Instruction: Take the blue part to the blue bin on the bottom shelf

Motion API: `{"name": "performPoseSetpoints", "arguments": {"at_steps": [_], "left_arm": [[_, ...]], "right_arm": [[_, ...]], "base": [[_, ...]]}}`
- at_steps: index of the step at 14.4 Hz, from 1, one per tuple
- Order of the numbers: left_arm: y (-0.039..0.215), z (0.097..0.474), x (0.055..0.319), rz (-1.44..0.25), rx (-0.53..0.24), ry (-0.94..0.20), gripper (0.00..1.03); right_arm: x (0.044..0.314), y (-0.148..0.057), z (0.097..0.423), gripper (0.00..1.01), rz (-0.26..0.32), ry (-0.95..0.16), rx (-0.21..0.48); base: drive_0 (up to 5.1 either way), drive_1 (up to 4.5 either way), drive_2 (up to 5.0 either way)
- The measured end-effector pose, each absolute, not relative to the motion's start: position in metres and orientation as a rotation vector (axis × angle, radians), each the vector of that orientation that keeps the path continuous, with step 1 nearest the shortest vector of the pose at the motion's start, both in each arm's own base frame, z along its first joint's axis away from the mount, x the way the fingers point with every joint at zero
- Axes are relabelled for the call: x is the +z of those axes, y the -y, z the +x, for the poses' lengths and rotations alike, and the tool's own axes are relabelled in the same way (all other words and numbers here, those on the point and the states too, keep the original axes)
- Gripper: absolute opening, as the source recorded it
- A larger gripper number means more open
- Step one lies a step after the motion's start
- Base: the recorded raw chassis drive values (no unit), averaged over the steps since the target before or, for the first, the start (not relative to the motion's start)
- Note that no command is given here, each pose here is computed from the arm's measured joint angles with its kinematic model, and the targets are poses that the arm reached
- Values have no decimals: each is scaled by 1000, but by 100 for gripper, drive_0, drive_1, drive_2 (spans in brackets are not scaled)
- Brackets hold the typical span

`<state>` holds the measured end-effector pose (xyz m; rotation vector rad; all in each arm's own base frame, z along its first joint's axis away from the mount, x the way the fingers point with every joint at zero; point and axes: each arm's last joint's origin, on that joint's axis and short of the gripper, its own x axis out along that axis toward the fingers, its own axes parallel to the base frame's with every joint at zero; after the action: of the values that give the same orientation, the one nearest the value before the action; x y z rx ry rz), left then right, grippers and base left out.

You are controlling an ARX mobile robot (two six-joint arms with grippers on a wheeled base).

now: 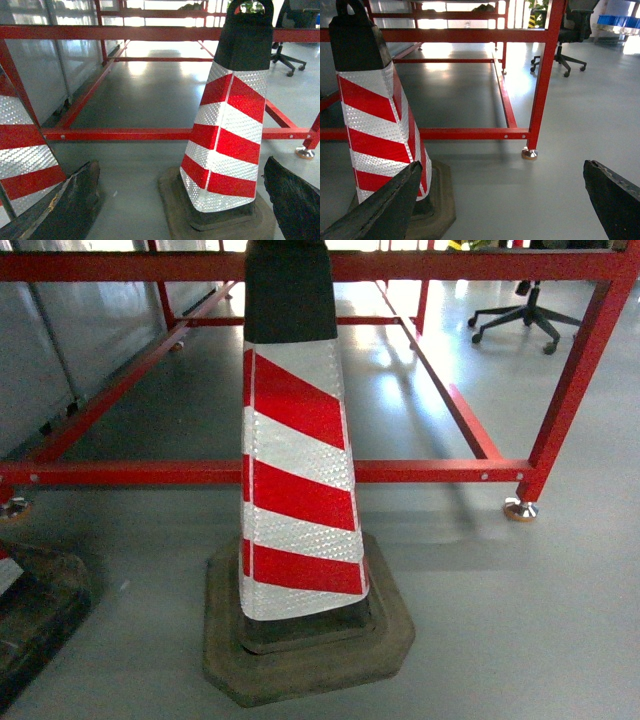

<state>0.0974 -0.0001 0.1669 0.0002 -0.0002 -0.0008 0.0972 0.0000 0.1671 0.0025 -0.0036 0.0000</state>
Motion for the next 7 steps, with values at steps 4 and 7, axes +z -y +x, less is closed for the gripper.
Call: {"name": "performPoseSetpoints", "arguments": {"at_steps": [4, 7], "left_arm": [[0, 97, 167, 0, -1, 0, 98], [0, 97, 167, 0, -1, 0, 98]], "right_arm": [[167, 0, 97, 98, 2, 4, 0], [167, 0, 97, 98, 2, 4, 0]], "base": [[0, 0, 0], [0, 0, 0]]}}
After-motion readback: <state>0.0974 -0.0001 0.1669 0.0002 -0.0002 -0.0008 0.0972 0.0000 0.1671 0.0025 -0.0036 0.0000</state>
